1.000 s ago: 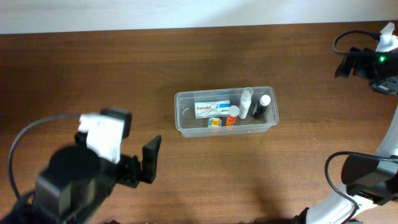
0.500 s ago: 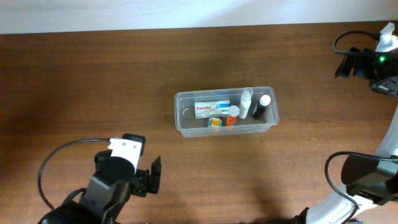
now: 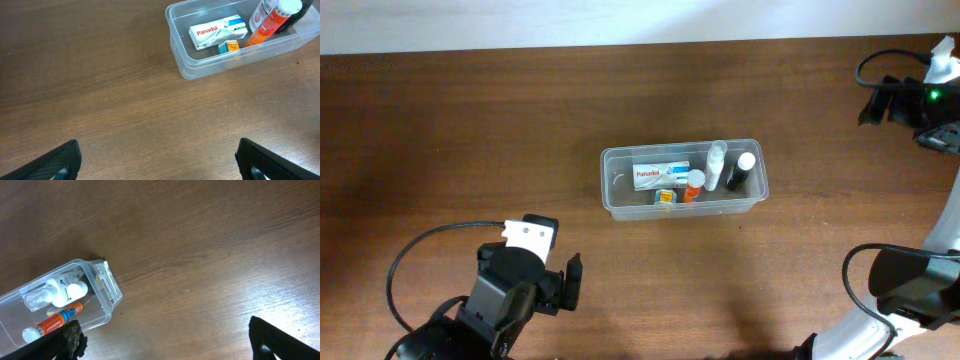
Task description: Pack container
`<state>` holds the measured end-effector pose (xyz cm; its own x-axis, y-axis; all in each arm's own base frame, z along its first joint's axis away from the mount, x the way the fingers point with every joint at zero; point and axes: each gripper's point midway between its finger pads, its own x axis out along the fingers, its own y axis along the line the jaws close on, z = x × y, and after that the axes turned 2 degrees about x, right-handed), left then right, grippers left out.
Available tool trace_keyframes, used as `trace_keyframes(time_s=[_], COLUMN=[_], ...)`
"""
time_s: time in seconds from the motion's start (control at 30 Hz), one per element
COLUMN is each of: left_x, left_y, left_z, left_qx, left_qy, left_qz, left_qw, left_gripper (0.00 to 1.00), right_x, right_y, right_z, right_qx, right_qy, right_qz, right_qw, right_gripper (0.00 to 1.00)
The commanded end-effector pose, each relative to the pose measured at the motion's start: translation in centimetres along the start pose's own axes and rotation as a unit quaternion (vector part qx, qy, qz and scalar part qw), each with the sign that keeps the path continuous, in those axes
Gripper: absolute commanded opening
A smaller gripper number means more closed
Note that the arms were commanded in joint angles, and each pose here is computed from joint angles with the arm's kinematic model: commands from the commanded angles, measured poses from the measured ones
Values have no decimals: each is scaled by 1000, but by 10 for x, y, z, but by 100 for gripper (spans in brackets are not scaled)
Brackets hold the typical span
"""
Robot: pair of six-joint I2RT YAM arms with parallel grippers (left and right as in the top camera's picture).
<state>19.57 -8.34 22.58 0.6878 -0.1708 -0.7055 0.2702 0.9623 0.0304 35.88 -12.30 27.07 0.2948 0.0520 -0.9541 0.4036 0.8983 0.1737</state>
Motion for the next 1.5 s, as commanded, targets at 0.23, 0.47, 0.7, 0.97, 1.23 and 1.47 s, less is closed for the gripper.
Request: trace_keyframes(time_s=[0.23, 0.47, 0.7, 0.97, 1.23, 1.47], left_x=[0, 0, -7, -13, -31, -35], left_y=[12, 37, 52, 69, 85, 95], left_z=[-8, 6, 16, 17, 37, 39], left_qx=[-21, -105, -139, -161, -171, -175], left_qy=[-11, -119, -231, -322, -453, -493], left_qz=[18, 29, 36, 60, 77, 93], left_qw=[1000, 987, 962, 931, 871, 847], left_gripper=[99, 99, 99, 100, 99, 99], right_x=[-3, -3, -3, -3, -3, -3], right_y=[-2, -2, -2, -2, -2, -2], right_z=[-1, -1, -1, -1, -1, -1], right_qx=[3, 3, 3, 3, 3, 3], right_qy=[-4, -4, -4, -4, -4, -4], right_qz=[-4, -4, -4, -4, -4, -4], right_qw=[1000, 1000, 1000, 1000, 1000, 1000], right_gripper=[98, 98, 98, 98, 98, 98])
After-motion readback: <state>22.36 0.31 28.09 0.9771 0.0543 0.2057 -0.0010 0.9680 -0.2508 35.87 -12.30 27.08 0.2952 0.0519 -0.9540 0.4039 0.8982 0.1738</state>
